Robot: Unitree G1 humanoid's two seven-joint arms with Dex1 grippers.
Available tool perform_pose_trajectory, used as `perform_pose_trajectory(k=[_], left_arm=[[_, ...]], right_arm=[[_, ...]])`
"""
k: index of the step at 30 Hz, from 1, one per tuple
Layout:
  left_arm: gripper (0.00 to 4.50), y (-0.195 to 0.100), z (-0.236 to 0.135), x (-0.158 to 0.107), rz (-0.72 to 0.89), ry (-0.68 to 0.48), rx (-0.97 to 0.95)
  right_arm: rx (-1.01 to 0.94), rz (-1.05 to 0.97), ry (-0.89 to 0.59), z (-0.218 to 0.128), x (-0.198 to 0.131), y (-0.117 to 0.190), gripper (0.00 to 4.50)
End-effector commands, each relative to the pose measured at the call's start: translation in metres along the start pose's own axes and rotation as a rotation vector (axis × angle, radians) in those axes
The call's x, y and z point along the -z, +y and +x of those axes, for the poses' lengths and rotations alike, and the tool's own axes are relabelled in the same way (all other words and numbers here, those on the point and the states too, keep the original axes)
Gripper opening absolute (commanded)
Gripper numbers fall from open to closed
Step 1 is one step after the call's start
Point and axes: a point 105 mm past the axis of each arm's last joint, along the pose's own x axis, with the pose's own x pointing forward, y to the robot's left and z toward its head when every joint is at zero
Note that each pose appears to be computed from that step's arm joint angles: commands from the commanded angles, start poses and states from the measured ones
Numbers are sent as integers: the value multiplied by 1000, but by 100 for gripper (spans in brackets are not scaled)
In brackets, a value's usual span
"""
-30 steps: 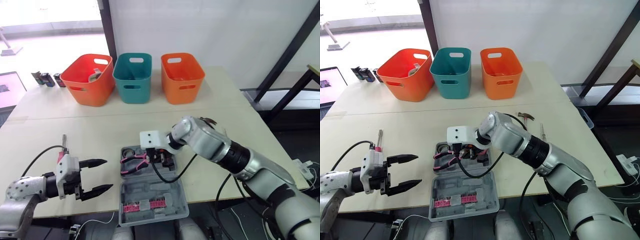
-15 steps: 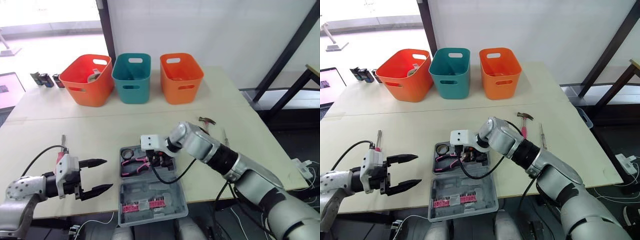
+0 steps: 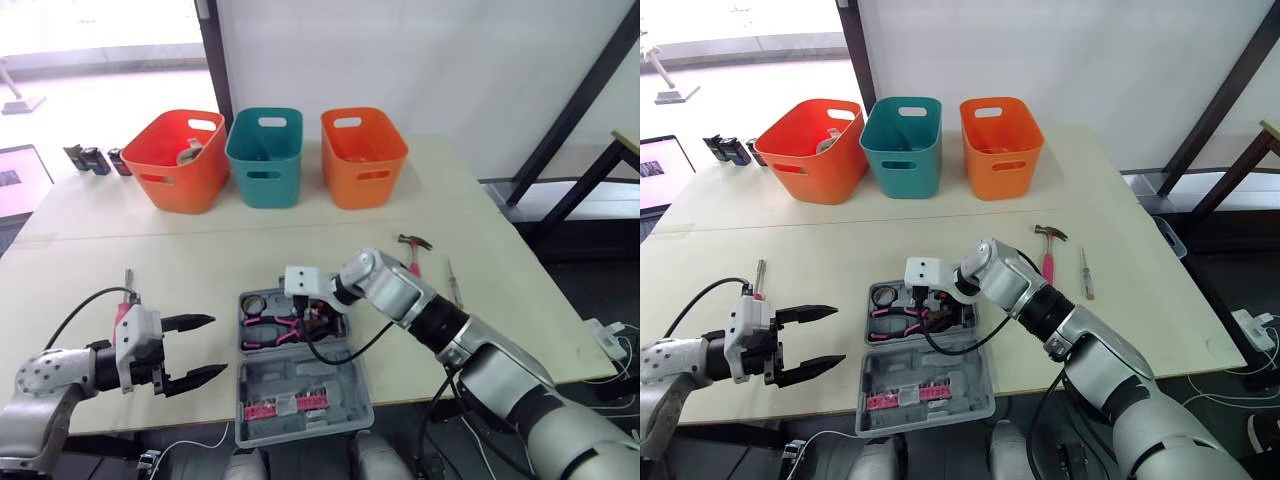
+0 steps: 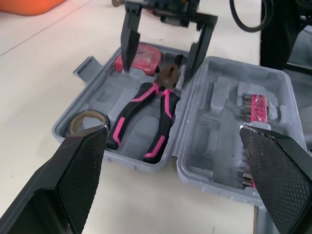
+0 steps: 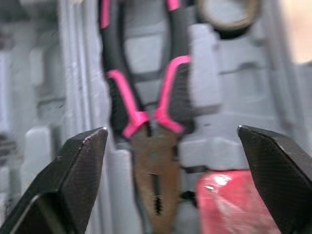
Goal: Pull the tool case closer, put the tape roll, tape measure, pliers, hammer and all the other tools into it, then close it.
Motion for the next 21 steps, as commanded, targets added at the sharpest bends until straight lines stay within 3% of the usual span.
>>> perform_pose_trajectory(k=[1, 3, 5, 8, 12, 13, 21], left_arm=[[450, 1, 4, -10, 30, -15, 6], [450, 2, 5, -11, 31, -15, 6], [450, 3, 6, -12, 31, -14, 7], [450, 4, 6, -14, 34, -14, 8], [450, 4, 6, -16, 36, -13, 7], [450, 4, 6, -16, 36, -13, 6], [450, 3, 6, -16, 30, -11, 6]], right_arm=[[16, -20, -96, -11, -24, -2, 423], [21, -3, -130, -10, -30, 0, 423], [42, 14, -147, -6, -33, 0, 366], [47, 27, -164, 1, -31, 3, 240], [54, 18, -175, 10, -22, 10, 33], [59, 18, -178, 11, -21, 10, 2], [129, 59, -191, 22, -4, 5, 2]])
